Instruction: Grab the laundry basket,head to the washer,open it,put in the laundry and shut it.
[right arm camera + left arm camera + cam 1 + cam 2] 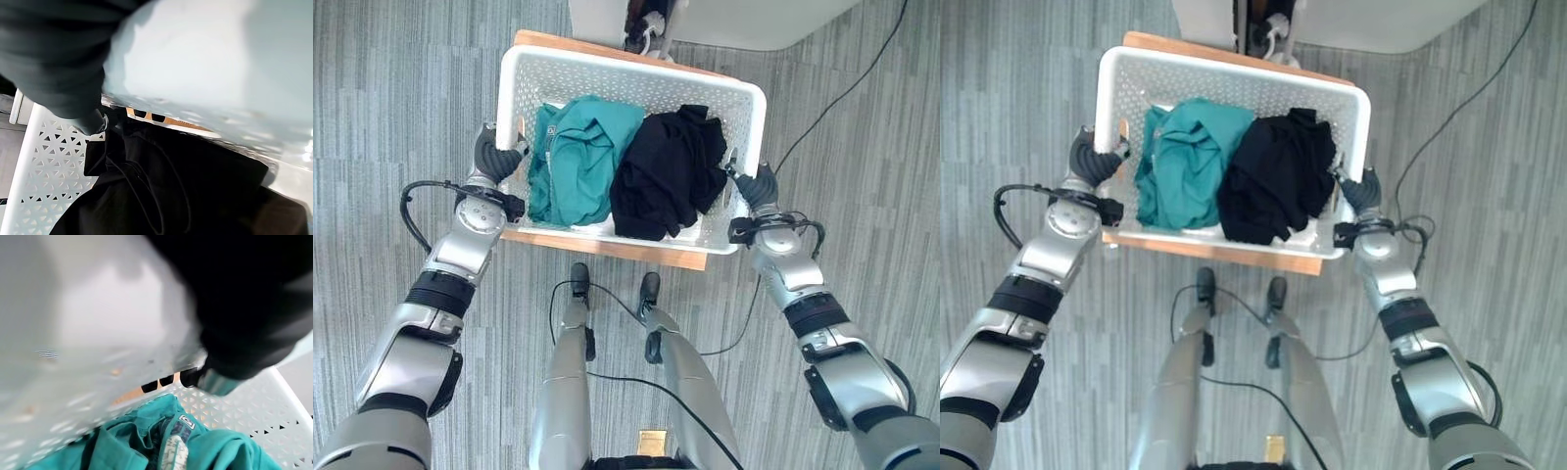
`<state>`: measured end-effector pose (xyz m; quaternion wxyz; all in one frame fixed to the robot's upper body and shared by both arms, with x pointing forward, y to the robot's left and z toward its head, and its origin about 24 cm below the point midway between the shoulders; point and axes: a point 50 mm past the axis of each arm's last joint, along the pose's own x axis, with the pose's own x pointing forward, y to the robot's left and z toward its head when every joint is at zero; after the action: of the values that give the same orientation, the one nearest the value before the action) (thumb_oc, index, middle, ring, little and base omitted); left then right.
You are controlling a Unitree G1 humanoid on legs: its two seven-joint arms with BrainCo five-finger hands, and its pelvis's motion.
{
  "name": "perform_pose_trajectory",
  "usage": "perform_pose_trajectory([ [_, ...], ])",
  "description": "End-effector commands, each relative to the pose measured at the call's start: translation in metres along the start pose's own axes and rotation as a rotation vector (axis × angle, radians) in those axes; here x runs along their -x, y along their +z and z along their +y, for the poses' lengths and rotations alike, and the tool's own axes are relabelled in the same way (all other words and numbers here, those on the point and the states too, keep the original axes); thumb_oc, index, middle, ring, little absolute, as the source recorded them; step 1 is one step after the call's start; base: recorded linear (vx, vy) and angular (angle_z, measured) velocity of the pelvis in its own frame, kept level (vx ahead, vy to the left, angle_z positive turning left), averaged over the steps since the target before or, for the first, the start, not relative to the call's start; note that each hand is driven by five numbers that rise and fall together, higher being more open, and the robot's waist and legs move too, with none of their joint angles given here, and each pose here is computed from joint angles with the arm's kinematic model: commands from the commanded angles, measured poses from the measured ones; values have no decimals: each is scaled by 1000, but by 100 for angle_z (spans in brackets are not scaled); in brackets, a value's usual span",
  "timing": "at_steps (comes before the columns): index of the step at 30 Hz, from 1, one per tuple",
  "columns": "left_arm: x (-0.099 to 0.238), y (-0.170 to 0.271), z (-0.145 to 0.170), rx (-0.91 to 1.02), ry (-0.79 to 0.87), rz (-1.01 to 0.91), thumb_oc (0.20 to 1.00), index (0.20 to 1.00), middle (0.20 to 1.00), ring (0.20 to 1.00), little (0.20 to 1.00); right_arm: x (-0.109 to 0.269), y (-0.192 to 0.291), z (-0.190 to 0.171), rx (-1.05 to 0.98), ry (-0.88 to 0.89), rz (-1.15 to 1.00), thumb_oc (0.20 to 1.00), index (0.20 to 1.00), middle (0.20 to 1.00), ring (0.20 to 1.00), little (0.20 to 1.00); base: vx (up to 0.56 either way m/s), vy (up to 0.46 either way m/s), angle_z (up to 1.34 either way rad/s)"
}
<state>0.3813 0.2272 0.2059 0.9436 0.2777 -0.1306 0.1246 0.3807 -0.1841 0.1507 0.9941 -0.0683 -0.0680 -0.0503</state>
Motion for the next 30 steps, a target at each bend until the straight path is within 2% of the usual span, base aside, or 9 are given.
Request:
perform_pose_trajectory([
  [1,8,-9,2,87,-38,0,200,200,200,200,200,25,-51,22,-1,143,189,200,200,200,200,200,0,0,0],
  [12,17,-11,-3,219,-75,-5,200,200,200,200,200,30,-41,6,-73,97,126,200,200,200,200,200,0,0,0],
  [30,28,-22,0,103,-144,-4,200,200,200,200,200,44,-49,-12,-123,91,136,200,200,200,200,200,6,-3,0],
])
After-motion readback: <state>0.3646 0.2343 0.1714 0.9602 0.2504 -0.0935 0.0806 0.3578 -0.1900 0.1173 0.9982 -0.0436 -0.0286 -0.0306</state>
